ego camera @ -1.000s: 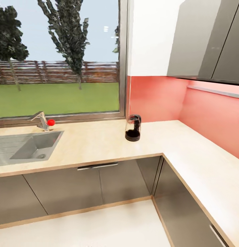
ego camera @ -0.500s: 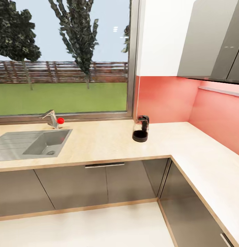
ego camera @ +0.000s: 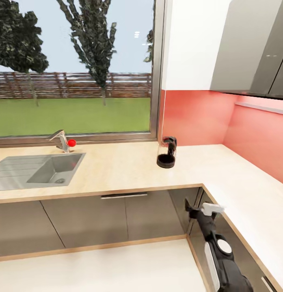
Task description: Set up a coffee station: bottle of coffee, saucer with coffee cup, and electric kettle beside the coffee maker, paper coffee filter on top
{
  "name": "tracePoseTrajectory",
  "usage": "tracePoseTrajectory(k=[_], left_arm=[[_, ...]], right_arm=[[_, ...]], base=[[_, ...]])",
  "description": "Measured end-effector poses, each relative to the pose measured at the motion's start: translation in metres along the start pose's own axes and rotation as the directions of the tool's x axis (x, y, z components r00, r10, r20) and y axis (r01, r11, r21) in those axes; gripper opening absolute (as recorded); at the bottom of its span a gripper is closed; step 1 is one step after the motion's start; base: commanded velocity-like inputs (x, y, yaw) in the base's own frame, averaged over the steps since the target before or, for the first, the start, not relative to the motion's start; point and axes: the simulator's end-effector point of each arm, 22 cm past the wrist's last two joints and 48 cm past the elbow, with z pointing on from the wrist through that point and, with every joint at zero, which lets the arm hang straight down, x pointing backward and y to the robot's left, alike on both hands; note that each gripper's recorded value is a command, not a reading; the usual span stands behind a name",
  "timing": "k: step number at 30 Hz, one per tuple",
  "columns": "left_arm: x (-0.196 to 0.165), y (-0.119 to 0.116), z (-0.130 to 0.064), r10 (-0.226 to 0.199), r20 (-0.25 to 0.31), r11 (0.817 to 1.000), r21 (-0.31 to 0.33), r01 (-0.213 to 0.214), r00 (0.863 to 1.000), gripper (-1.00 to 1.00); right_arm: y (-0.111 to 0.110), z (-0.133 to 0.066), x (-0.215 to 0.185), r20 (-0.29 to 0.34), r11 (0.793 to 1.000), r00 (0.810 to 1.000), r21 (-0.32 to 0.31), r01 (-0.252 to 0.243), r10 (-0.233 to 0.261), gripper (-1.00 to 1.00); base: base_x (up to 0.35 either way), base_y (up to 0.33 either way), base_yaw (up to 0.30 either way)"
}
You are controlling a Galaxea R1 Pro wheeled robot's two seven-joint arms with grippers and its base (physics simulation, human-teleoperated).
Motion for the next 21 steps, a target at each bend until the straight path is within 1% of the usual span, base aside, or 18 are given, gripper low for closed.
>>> tracePoseTrajectory(k=[2, 4, 5, 6, 8, 14, 17, 19, 21], left_arm=[[0.001, 0.000, 0.000, -0.008, -0.001, 1.000, 0.000, 0.008, 1.000, 1.00], [0.002, 0.003, 0.000, -0.015, -0.004, 1.000, -0.004, 0.015, 1.000, 1.00], [0.003, 0.004, 0.000, -0.016, -0.007, 1.000, -0.006, 0.016, 1.000, 1.00], [0.005, 0.006, 0.000, -0.017, -0.010, 1.000, -0.008, 0.017, 1.000, 1.00], [0.007, 0.007, 0.000, -0.017, -0.014, 1.000, -0.010, 0.017, 1.000, 1.00], [0.009, 0.008, 0.000, -0.018, -0.018, 1.000, -0.012, 0.017, 1.000, 1.00], [0.010, 0.008, 0.000, -0.018, -0.019, 1.000, -0.012, 0.018, 1.000, 1.00], [0.010, 0.009, 0.000, -0.019, -0.019, 1.000, -0.012, 0.018, 1.000, 1.00], [0.010, 0.009, 0.000, -0.019, -0.019, 1.000, -0.013, 0.018, 1.000, 1.00]], right_arm=[[0.005, 0.012, -0.019, 0.011, 1.000, 1.000, -0.009, -0.005, 0.005, 1.00], [0.013, 0.037, -0.060, 0.037, 1.000, 0.999, -0.022, -0.022, 0.023, 1.00], [0.014, 0.045, -0.077, 0.053, 0.999, 0.998, -0.027, -0.036, 0.038, 1.00], [0.011, 0.053, -0.094, 0.071, 0.998, 0.996, -0.032, -0.059, 0.061, 1.00], [0.003, 0.061, -0.109, 0.084, 0.997, 0.994, -0.034, -0.072, 0.075, 1.00], [0.002, 0.071, -0.115, 0.082, 0.996, 0.993, -0.046, -0.083, 0.086, 1.00], [0.009, 0.073, -0.111, 0.070, 0.994, 0.994, -0.069, -0.084, 0.089, 1.00], [0.018, 0.073, -0.107, 0.061, 0.991, 0.994, -0.107, -0.083, 0.090, 1.00], [0.021, 0.073, -0.106, 0.058, 0.989, 0.994, -0.122, -0.082, 0.090, 1.00]], base=[[0.190, 0.000, 0.000], [0.269, -0.061, 0.000], [0.296, -0.122, 0.000], [0.299, -0.145, 0.000], [0.300, -0.167, 0.000], [0.302, -0.181, 0.000], [0.309, -0.152, 0.000], [0.313, -0.138, 0.000], [0.319, -0.114, 0.000]])
